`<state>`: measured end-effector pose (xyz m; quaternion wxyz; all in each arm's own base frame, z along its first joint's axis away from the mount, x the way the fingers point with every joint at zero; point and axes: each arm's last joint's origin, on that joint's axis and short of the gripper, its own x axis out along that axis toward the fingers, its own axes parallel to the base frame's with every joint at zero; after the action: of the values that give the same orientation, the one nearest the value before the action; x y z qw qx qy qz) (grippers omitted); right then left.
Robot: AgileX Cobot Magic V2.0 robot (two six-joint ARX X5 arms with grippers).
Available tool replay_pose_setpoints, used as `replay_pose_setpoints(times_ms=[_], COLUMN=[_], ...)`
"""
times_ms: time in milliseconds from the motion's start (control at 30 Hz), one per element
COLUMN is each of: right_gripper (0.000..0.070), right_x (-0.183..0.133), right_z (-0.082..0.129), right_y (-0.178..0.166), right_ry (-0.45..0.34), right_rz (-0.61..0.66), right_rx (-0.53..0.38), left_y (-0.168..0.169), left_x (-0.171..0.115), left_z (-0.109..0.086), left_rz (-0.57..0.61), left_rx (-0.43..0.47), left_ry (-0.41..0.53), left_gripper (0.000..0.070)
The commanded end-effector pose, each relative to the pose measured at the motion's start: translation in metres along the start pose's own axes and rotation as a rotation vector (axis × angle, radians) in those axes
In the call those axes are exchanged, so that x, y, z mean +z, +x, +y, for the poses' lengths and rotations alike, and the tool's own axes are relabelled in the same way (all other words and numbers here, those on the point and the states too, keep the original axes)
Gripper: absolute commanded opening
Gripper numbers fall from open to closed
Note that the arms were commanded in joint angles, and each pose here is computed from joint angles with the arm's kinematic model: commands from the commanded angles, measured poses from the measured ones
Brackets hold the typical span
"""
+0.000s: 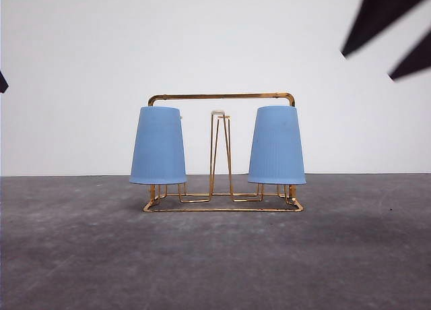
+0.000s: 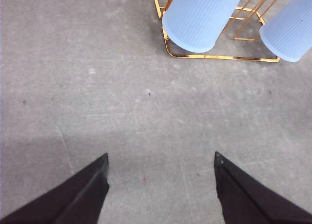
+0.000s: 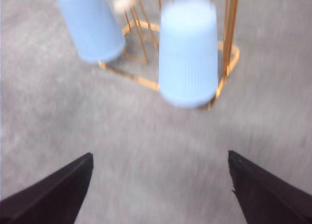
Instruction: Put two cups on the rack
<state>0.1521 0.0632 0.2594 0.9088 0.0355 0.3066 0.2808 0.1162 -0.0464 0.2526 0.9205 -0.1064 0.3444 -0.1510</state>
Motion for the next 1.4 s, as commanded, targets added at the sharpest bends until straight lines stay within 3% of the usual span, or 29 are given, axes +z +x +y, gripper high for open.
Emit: replay_pose_setpoints(times_ms=[0,133,267,300,333,367,400,433,1000,1067,1167,1367], right_gripper=[0.0546,0.0546,0.0544,0.0497,0.0384,0.0203,0.0094,0.0040,0.0045,0.0045,0.0045,0.0045], right_x=[-0.012,-0.035,-0.037,-0.037,-0.037,-0.037,-0.037,-0.037,-0.036,-0.036,-0.036,-0.036], right_z=[-0.002,-0.006,-0.006,-0.006,-0.006,-0.006,-0.006,-0.006,-0.006,-0.006,-0.006,-0.006], right_y=[0.002,0.007,0.008,0.008,0.008,0.008,0.008,0.008,0.007,0.007,0.007,0.007], right_ry=[0.050,0.081,0.101,0.101,0.101,0.100,0.096,0.094,0.092,0.092,0.092,0.092], right_rz=[-0.008,-0.034,-0.035,-0.035,-0.036,-0.038,-0.036,-0.036,-0.045,-0.045,-0.045,-0.045], right_rx=[-0.001,-0.018,-0.016,-0.016,-0.016,-0.016,-0.017,-0.017,-0.015,-0.015,-0.015,-0.015], left_y=[0.000,0.000,0.000,0.000,-0.001,0.000,0.000,0.000,-0.002,-0.005,-0.009,0.004], left_x=[0.002,0.002,0.002,0.001,0.001,0.001,0.002,0.003,0.004,0.003,-0.005,-0.044], left_z=[-0.001,-0.001,-0.001,-0.001,-0.001,-0.001,-0.002,-0.002,-0.002,-0.002,0.004,0.033], left_rz=[-0.006,-0.006,-0.006,-0.004,-0.002,-0.002,-0.008,-0.015,-0.038,-0.052,-0.099,-0.308], left_rx=[-0.001,-0.001,-0.001,-0.005,-0.011,-0.016,-0.017,-0.020,-0.027,-0.023,-0.009,0.092], left_ry=[0.018,0.050,0.059,0.058,0.059,0.060,0.064,0.066,0.069,0.109,0.160,0.248], left_gripper=[0.0393,0.0394,0.0392,0.0331,0.0200,0.0000,0.0000,0.0000,0.0000,0.0000,0.0000,0.0000])
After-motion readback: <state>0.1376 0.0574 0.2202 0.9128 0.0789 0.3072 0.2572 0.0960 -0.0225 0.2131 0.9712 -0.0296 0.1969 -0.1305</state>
